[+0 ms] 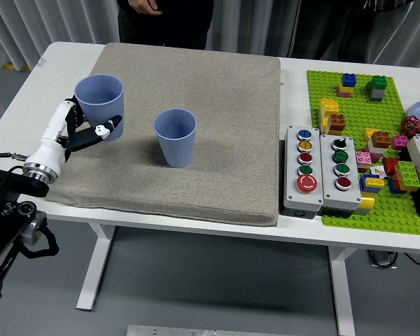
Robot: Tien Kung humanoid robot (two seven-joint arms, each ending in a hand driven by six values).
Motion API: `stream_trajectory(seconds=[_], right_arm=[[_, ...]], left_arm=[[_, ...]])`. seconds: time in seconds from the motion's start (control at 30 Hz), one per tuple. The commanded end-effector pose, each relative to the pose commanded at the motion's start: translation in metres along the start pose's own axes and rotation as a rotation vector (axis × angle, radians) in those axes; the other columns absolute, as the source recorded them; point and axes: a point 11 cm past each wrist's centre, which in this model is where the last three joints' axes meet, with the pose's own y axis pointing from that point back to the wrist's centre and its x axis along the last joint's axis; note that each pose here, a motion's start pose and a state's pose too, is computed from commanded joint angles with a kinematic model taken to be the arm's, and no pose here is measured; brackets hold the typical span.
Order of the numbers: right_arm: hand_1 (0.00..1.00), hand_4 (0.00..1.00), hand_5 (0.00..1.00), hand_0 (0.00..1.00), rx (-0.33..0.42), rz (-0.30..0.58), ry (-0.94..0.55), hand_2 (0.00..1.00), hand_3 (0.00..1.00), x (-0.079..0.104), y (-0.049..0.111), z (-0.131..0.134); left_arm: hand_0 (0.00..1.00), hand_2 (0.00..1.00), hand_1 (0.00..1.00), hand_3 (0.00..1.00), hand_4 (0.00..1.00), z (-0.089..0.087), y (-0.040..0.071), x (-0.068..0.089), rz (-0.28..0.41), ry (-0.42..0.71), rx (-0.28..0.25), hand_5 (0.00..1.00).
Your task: Pick cup pour cup place
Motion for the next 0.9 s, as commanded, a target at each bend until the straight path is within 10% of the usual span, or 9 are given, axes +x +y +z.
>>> stream_trajectory(seconds=[0.9], right_arm=[[0.672, 0.002, 0.219, 0.717, 0.016, 0.010, -0.010, 0.657, 0.612, 0.003, 0.001, -0.008]], left_arm=[[0.559, 0.623, 0.561, 0.592, 0.668, 0.049, -0.018, -0.007, -0.120, -0.319, -0.084, 0.049]])
